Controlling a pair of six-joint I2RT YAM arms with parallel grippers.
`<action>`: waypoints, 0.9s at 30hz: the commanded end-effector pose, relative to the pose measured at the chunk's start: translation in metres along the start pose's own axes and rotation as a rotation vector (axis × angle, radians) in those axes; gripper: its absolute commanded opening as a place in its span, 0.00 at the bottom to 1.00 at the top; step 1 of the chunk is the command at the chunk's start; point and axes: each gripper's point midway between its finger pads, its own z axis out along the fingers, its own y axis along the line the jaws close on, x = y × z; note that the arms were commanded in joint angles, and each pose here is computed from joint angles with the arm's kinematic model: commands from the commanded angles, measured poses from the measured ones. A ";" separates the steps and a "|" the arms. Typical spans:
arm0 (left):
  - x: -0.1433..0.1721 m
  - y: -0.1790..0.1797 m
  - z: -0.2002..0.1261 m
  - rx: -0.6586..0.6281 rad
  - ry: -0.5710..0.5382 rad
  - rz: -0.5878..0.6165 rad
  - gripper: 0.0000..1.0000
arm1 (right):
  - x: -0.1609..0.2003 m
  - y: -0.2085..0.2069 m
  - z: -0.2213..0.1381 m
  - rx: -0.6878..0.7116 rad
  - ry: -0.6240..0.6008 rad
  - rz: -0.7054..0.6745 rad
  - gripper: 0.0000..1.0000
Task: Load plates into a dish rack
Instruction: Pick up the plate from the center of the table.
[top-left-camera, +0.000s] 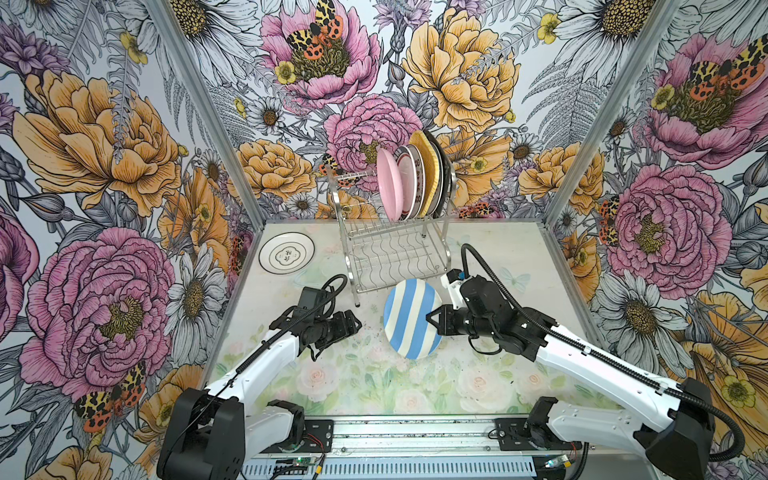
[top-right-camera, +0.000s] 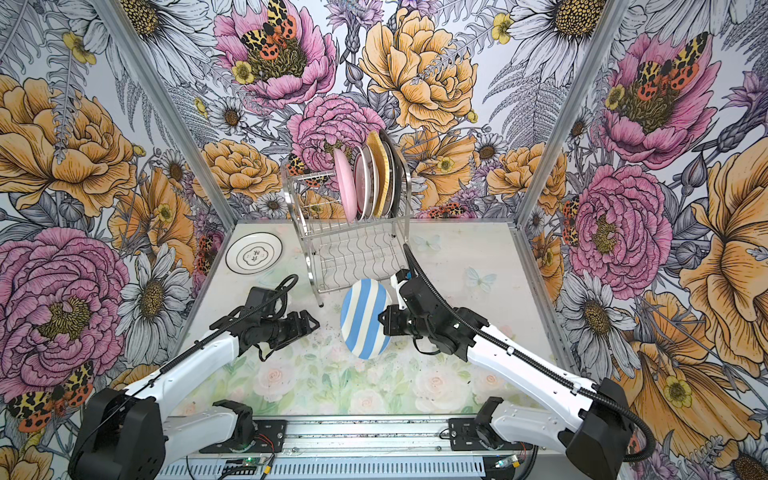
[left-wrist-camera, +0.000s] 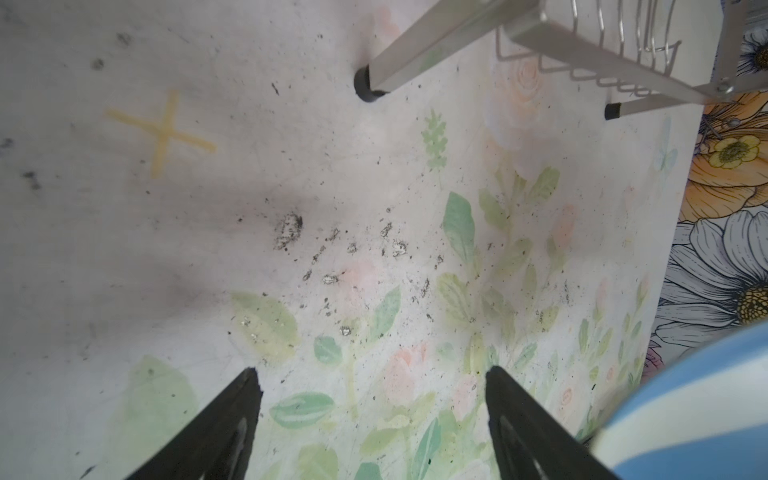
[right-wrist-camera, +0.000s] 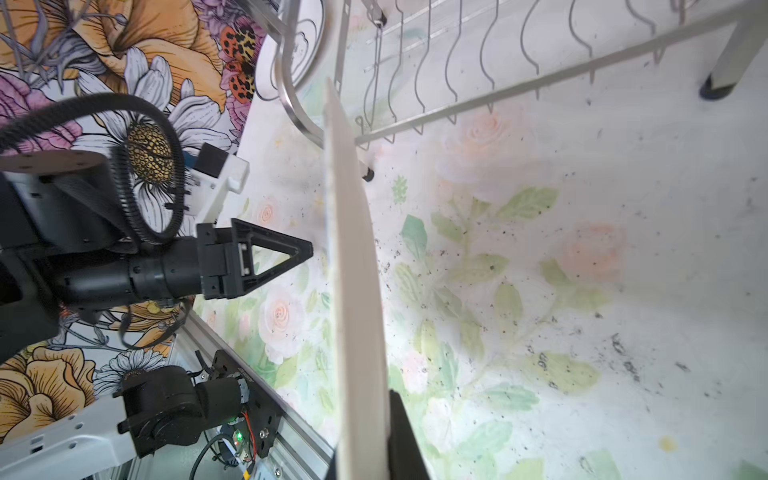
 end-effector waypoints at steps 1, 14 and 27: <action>-0.015 -0.004 -0.006 -0.001 -0.052 0.037 0.87 | -0.026 0.007 -0.032 0.074 -0.091 -0.079 0.00; -0.023 -0.003 -0.016 0.013 -0.095 0.018 0.93 | -0.082 0.056 -0.083 0.124 -0.257 -0.223 0.00; -0.027 -0.004 -0.017 0.020 -0.101 0.016 0.94 | -0.132 0.120 -0.114 0.103 -0.390 -0.368 0.00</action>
